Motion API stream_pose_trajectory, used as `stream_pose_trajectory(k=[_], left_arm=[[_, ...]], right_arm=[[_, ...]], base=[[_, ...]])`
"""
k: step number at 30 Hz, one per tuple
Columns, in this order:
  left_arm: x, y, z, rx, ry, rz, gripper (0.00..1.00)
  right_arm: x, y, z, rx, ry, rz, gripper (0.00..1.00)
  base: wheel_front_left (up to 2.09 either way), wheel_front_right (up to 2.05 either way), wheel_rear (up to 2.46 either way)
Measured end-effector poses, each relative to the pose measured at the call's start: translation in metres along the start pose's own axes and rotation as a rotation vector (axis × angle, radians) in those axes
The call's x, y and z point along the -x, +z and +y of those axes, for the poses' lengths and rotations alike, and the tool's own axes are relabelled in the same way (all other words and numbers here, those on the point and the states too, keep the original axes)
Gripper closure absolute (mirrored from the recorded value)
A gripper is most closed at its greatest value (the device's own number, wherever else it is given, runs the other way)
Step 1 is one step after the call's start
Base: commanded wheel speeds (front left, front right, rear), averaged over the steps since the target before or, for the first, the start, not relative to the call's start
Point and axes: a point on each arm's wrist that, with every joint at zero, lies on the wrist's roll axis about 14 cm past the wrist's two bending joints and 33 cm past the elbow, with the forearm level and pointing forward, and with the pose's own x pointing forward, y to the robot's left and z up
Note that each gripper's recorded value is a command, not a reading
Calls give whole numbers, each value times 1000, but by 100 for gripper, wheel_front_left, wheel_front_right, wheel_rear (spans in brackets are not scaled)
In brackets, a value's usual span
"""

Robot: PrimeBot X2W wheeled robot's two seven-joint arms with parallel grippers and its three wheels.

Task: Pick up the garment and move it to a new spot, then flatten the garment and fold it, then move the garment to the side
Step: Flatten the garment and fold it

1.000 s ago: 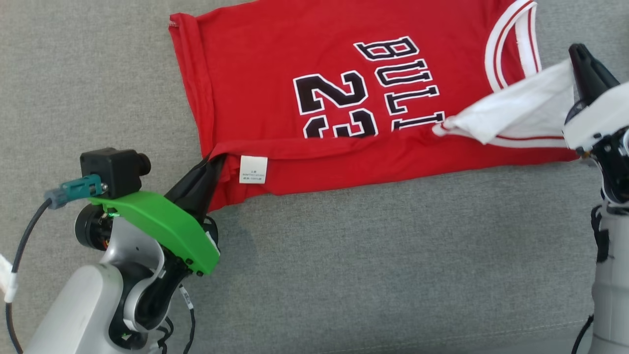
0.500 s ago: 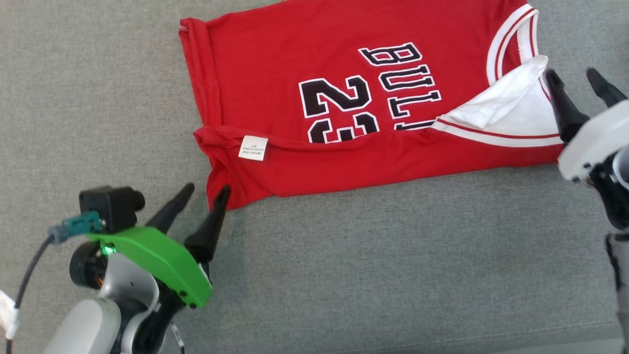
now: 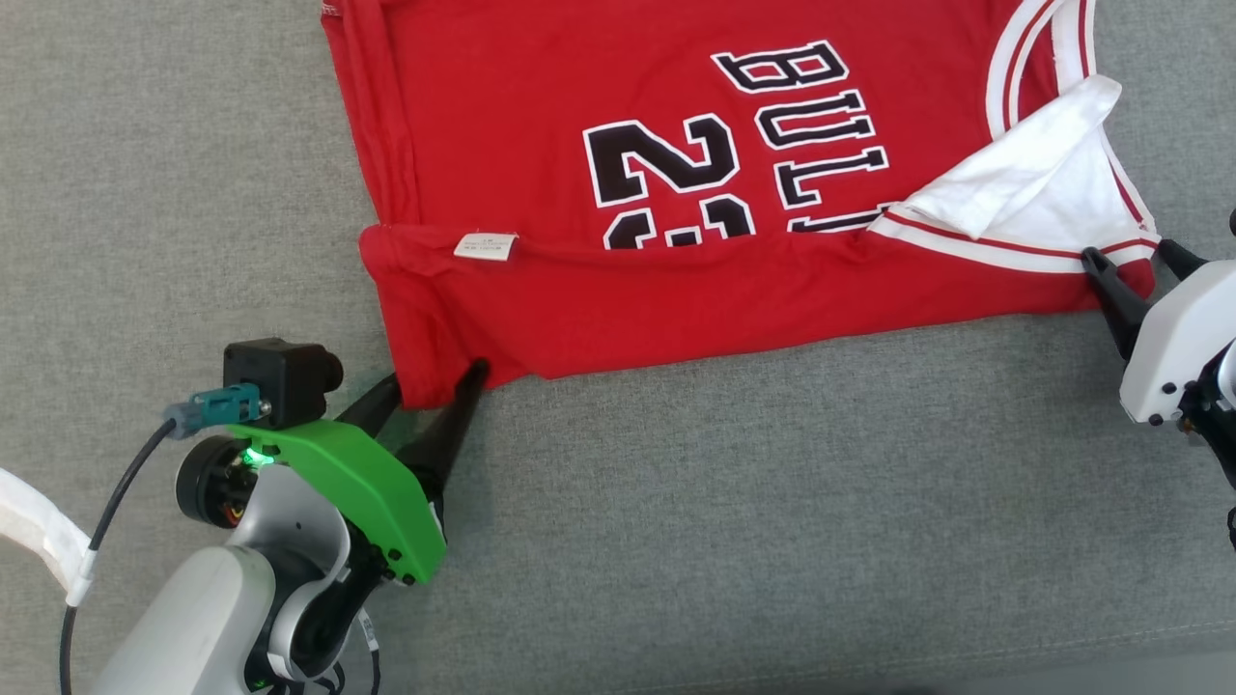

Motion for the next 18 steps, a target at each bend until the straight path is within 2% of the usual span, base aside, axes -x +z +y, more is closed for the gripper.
stream_pose_trajectory(k=[5, 9, 18], left_arm=[[7, -4, 0, -13, -23, 27, 100], [30, -10, -8, 3, -59, 57, 100], [81, -63, -33, 75, -118, 190, 100]], right_arm=[[4, 6, 4, -53, 26, -23, 100], [26, 2, -6, -81, 30, -5, 100], [88, -62, -10, -122, 74, 191, 100]], base=[[0, 0, 0], [0, 0, 0], [0, 0, 0]])
